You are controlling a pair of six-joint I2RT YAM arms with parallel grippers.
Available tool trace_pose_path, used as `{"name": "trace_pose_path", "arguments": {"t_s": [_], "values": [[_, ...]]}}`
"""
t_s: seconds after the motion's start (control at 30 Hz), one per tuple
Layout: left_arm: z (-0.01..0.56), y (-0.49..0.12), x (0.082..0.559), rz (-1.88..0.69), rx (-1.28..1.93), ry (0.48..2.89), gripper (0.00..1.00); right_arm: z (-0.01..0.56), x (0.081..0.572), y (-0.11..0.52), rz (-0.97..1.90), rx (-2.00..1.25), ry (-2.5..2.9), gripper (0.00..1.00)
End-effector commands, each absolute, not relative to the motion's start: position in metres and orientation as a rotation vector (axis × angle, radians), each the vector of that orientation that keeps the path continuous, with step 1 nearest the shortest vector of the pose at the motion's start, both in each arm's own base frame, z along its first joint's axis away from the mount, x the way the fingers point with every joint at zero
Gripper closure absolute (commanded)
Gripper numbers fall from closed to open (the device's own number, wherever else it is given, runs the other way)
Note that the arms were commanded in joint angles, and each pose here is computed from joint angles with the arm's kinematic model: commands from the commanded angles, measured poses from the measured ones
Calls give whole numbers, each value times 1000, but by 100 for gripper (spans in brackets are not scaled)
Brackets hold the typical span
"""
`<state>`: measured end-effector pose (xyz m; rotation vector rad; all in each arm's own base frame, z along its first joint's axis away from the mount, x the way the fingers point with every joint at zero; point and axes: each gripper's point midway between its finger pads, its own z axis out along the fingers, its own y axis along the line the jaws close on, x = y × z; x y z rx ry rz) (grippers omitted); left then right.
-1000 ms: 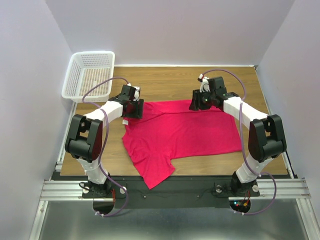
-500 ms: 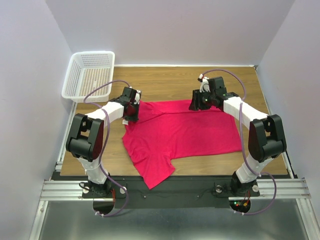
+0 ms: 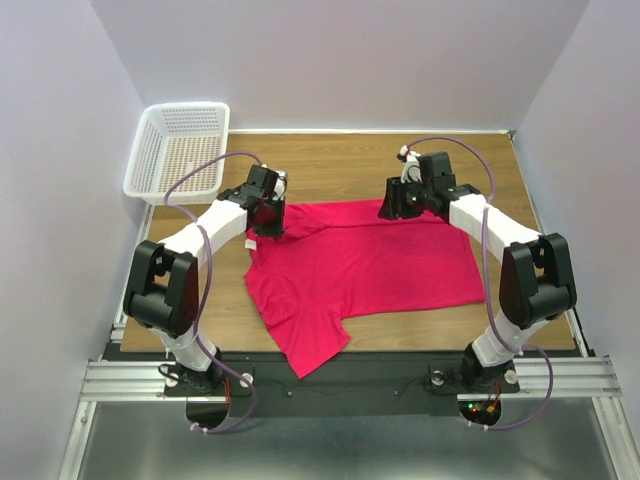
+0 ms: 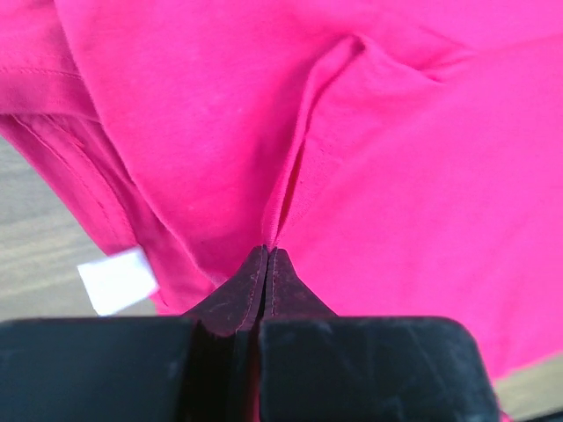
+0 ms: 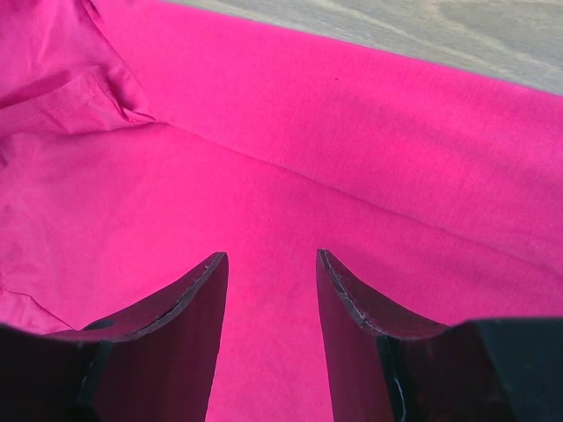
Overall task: Fold and stack the t-shirts
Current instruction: Fold the tshirt
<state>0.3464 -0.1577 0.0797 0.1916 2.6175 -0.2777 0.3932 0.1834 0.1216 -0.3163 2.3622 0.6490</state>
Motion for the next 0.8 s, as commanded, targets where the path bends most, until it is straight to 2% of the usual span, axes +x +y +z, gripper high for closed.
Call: {"name": "trace_pose_path", "arguments": {"t_s": [0.0, 0.5, 0.73, 0.77], "values": [[111, -180, 334, -401, 130, 2590, 96, 137, 391, 184, 655, -333, 2310, 49], [126, -212, 306, -617, -4, 2523, 95, 133, 389, 184, 652, -343, 2318, 49], [93, -211, 296, -605, -7, 2586, 85, 124, 385, 184, 663, -339, 2342, 49], [89, -211, 296, -608, -6, 2590, 79, 122, 384, 184, 662, -337, 2347, 49]]}}
